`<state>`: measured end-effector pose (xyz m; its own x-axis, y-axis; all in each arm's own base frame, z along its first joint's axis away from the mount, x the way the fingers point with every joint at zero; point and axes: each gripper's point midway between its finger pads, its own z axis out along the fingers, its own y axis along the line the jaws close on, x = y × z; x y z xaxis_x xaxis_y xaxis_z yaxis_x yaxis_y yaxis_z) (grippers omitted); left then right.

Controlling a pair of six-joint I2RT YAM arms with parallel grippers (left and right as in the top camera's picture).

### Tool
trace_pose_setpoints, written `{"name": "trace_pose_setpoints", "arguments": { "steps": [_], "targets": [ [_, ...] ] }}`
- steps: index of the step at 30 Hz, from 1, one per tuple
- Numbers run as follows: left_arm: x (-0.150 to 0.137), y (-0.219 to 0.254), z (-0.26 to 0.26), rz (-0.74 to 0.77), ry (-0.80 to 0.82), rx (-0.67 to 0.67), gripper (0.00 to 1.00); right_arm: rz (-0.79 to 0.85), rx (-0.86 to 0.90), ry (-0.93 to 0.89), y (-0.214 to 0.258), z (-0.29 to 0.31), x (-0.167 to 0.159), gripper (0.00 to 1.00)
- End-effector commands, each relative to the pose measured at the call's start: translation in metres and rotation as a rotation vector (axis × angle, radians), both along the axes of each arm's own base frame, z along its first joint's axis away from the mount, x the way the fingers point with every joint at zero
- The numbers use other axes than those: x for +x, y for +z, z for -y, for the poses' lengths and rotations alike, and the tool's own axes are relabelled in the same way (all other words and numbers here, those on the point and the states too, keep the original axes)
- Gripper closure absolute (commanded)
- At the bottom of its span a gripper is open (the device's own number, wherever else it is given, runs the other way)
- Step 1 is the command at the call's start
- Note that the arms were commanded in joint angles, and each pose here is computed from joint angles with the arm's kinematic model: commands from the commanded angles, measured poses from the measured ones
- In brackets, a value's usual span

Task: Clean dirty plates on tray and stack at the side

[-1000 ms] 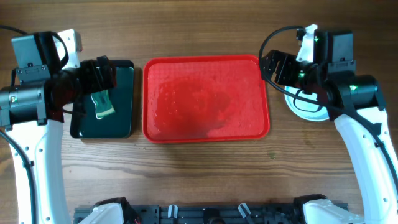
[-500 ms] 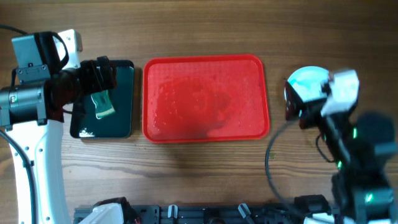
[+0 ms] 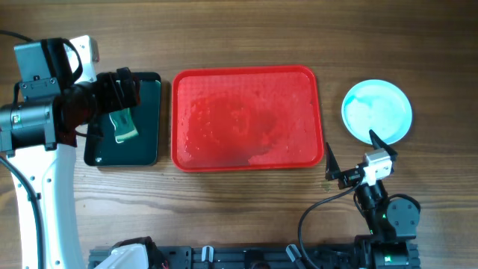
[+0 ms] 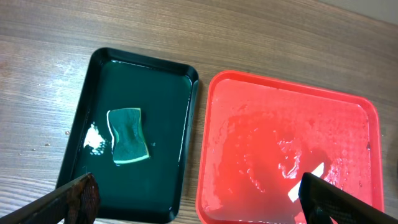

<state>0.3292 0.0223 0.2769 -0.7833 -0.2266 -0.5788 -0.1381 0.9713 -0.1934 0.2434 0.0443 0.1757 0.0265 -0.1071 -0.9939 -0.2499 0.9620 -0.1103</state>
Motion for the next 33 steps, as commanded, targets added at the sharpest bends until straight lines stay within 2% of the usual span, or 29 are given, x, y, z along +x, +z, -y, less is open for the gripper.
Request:
{"name": "trace_pose_setpoints", "arguments": {
  "steps": [1,21,25,31,33],
  "targets": [
    [0.0,0.007,0.004,0.022,-0.018,-0.006,0.0,0.025,0.008,0.02,0.005,-0.003,-0.003,0.0],
    [0.0,0.007,0.004,0.022,-0.018,-0.006,0.0,0.018,0.006,0.02,0.004,-0.003,-0.003,0.0],
    [-0.01,0.015,0.01,0.038,-0.03,-0.003,0.0,0.018,0.006,0.02,0.004,-0.003,-0.003,0.0],
    [-0.052,0.064,0.037,0.217,-0.106,0.04,0.0,0.018,0.006,0.02,0.004,-0.003,-0.003,0.0],
    [-0.065,0.081,0.045,0.358,-0.134,0.056,0.0,0.018,0.006,0.02,0.004,-0.003,-0.003,0.01]
  ]
}}
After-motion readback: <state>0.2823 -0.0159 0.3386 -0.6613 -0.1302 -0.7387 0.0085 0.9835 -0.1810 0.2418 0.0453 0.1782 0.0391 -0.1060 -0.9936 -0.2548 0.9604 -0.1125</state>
